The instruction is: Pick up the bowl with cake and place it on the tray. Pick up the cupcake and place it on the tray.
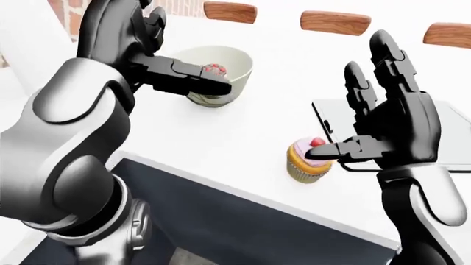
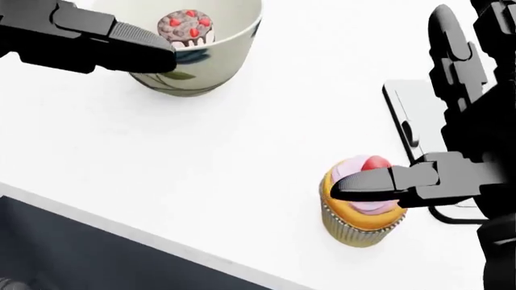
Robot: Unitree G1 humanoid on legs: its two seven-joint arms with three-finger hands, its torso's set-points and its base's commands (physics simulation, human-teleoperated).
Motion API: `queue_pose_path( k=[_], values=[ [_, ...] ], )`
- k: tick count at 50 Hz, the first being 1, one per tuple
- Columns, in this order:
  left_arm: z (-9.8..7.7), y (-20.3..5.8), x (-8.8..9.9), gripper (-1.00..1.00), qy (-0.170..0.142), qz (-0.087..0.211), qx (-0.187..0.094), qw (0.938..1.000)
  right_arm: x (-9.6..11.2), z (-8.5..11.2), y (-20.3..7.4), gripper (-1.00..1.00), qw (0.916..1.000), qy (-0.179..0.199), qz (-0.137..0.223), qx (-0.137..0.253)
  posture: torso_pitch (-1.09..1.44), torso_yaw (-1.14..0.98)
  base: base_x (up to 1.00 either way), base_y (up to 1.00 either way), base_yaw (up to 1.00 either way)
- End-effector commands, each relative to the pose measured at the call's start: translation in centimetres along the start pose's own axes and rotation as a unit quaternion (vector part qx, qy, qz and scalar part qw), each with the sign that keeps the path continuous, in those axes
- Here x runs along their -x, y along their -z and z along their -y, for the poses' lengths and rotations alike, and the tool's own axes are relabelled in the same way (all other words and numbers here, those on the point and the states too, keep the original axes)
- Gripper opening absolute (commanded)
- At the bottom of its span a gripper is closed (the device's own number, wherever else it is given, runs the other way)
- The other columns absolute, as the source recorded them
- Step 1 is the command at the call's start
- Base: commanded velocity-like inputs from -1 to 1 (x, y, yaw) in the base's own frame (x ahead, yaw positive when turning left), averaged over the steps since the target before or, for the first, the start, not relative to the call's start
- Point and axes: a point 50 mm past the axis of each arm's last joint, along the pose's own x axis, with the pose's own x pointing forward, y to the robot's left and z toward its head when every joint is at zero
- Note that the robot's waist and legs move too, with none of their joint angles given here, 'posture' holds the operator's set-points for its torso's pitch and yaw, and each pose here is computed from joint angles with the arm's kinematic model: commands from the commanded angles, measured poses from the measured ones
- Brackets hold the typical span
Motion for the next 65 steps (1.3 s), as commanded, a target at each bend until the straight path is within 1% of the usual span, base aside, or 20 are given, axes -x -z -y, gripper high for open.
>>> queue_pose_path(
  k=[1, 4, 6, 7, 9, 12, 19, 23, 24, 27, 31, 35, 43, 45, 47, 52, 55, 59, 62, 65],
  values=[
    [-0.2, -1.4, 0.0, 1.0, -0.005, 0.036, -0.01, 0.9993, 0.1, 0.0, -1.3, 1.0, 0.9995, -0.001, 0.03, 0.004, 0.0, 0.0, 0.0, 0.0, 0.0],
    [-0.1, -1.1, -0.7, 1.0, -0.002, 0.033, -0.042, 0.9986, 0.2, 0.0, -1.6, 1.0, 0.9995, 0.0, 0.033, 0.004, 0.0, 0.0, 0.0, 0.0, 0.0],
    [0.1, -1.1, -1.1, 1.0, 0.0, 0.032, -0.072, 0.9969, 0.2, 0.0, -1.7, 1.0, 0.9994, 0.0, 0.033, 0.004, 0.0, 0.0, 0.0, 0.0, 0.0],
    [0.2, -1.0, -1.3, 1.0, 0.006, 0.028, -0.079, 0.9964, 0.2, 0.0, -1.7, 1.0, 0.9994, 0.001, 0.034, 0.003, 0.0, 0.0, 0.0, 0.0, 0.0],
    [0.6, -0.7, -1.6, 1.0, 0.013, 0.025, -0.113, 0.9932, 0.2, 0.1, -1.7, 1.0, 0.9994, 0.001, 0.035, 0.003, 0.0, 0.0, 0.0, 0.0, 0.0],
    [0.7, -0.3, -1.9, 1.0, 0.013, 0.018, -0.143, 0.9895, 0.3, 0.1, -1.8, 1.0, 0.9994, 0.002, 0.035, 0.001, 0.0, 0.0, 0.0, 0.0, 0.0],
    [1.3, 1.4, -3.5, 1.0, 0.012, 0.012, -0.2, 0.9796, 0.1, -0.1, -1.8, 1.0, 0.9993, 0.001, 0.036, -0.001, 0.0, 0.0, 0.0, 0.0, 0.0],
    [1.5, 2.4, -4.6, 1.0, 0.007, 0.01, -0.22, 0.9753, 0.0, -0.2, -1.9, 1.0, 0.9993, -0.001, 0.037, -0.002, 0.0, 0.0, 0.0, 0.0, 0.0],
    [1.5, 2.4, -5.0, 1.0, 0.004, 0.01, -0.219, 0.9757, 0.0, -0.2, -1.8, 1.0, 0.9993, -0.001, 0.037, -0.002, 0.0, 0.0, 0.0, 0.0, 0.0],
    [1.7, 3.2, -5.7, 1.0, 0.001, 0.008, -0.235, 0.9719, 0.0, -0.3, -1.8, 1.0, 0.9993, -0.002, 0.037, -0.003, 0.0, 0.0, 0.0, 0.0, 0.0],
    [1.8, 3.9, -6.4, 1.0, -0.001, 0.004, -0.238, 0.9712, 0.1, -0.2, -1.7, 1.0, 0.9993, -0.001, 0.036, -0.003, 0.0, 0.0, 0.0, 0.0, 0.0],
    [2.3, 4.6, -6.9, 1.0, 0.006, -0.005, -0.236, 0.9716, 0.2, -0.2, -1.7, 1.0, 0.9993, 0.0, 0.036, -0.004, 0.0, 0.0, 0.0, 0.0, 0.0],
    [3.3, 5.8, -7.7, 1.0, 0.023, -0.017, -0.248, 0.9684, 0.3, 0.0, -1.6, 1.0, 0.9993, 0.001, 0.037, -0.004, 0.0, 0.0, 0.0, 0.0, 0.0],
    [3.6, 6.0, -7.8, 1.0, 0.027, -0.018, -0.257, 0.9659, 0.3, 0.0, -1.6, 1.0, 0.9993, 0.001, 0.036, -0.005, 0.0, 0.0, 0.0, 0.0, 0.0],
    [3.9, 6.2, -7.8, 1.0, 0.031, -0.019, -0.259, 0.9652, 0.3, 0.0, -1.6, 1.0, 0.9993, 0.001, 0.036, -0.005, 0.0, 0.0, 0.0, 0.0, 0.0],
    [4.7, 7.4, -8.2, 1.0, 0.053, -0.042, -0.273, 0.9595, 0.3, -0.1, -1.5, 1.0, 0.9994, 0.0, 0.035, -0.006, 0.0, 0.0, 0.0, 0.0, 0.0],
    [4.8, 7.8, -8.4, 1.0, 0.056, -0.045, -0.277, 0.9584, 0.4, -0.3, -1.5, 1.0, 0.9994, -0.003, 0.035, -0.005, 0.0, 0.0, 0.0, 0.0, 0.0],
    [5.0, 8.5, -8.9, 1.0, 0.059, -0.052, -0.286, 0.955, 0.4, -0.4, -1.4, 1.0, 0.9994, -0.006, 0.035, -0.005, 0.0, 0.0, 0.0, 0.0, 0.0],
    [4.9, 8.7, -9.4, 0.95, 0.054, -0.053, -0.291, 0.9537, 0.4, -0.4, -1.2, 1.0, 0.9994, -0.006, 0.034, -0.006, 0.0, 0.0, 0.0, 0.0, 0.0],
    [4.7, 9.2, -9.9, 0.78, 0.05, -0.057, -0.296, 0.9523, 0.4, -0.4, -1.2, 1.0, 0.9994, -0.007, 0.034, -0.006, 0.0, 0.0, 0.0, 0.0, 0.0]
  ],
)
